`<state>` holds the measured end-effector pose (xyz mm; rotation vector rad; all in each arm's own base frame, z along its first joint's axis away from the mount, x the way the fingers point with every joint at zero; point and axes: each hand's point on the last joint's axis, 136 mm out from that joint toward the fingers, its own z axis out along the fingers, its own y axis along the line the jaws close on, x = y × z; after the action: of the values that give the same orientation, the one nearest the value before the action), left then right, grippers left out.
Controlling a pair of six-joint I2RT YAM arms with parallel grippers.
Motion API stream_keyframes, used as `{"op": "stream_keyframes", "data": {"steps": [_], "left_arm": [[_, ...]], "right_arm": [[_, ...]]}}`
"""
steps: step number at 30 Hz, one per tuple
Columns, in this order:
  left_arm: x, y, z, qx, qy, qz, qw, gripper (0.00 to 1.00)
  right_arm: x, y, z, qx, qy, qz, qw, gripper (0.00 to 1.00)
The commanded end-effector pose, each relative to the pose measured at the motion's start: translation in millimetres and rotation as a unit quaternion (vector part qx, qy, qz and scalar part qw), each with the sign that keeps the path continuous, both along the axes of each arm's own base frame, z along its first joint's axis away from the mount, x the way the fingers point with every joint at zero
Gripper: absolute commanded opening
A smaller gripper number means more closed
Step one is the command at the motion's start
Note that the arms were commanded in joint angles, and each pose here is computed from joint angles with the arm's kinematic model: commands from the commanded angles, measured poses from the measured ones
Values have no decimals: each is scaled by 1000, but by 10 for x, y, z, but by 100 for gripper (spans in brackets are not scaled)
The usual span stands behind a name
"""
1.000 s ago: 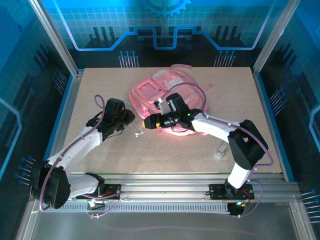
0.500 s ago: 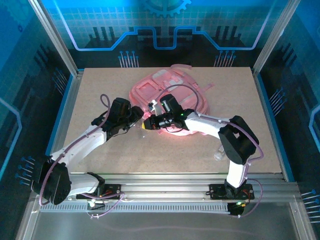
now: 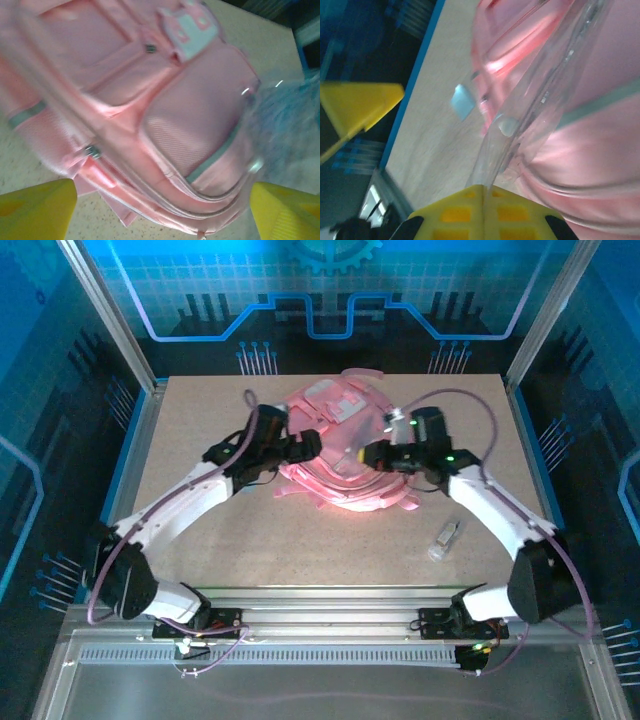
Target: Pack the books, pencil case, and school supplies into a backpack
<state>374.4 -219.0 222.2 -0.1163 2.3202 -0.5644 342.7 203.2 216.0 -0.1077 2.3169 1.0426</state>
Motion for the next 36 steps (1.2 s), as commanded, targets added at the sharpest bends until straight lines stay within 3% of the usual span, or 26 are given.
{"op": "stream_keyframes", "data": {"steps": [1, 6, 13, 22, 25, 28, 34, 36], "left_arm": [[57, -314, -64, 113, -38, -101, 988, 89], [247, -845, -196, 192, -61, -179, 963, 88], [369, -1432, -597, 291, -52, -274, 915, 88], [602, -1325, -1109, 406, -34, -255, 877, 89], [691, -1244, -1208, 441, -36, -240, 864, 84], [698, -1240, -1324, 440, -25, -247, 863, 63], [648, -1267, -1303, 393, -4, -263, 881, 4], [636, -1278, -1160, 374, -11, -261, 890, 0]], "right_arm": [[-97, -626, -244, -50, 45, -78, 995, 0], [-139, -1312, -243, -32, 55, -173, 983, 0], [-314, -1843, -330, -18, 67, -248, 966, 0], [-409, -2030, -303, 11, 62, -277, 959, 0], [-404, -2020, -291, 15, 61, -276, 959, 0], [-393, -2017, -262, 18, 58, -275, 959, 0], [-388, -1998, -220, 26, 50, -273, 960, 0], [-383, -1972, -202, 33, 46, -267, 962, 0]]}}
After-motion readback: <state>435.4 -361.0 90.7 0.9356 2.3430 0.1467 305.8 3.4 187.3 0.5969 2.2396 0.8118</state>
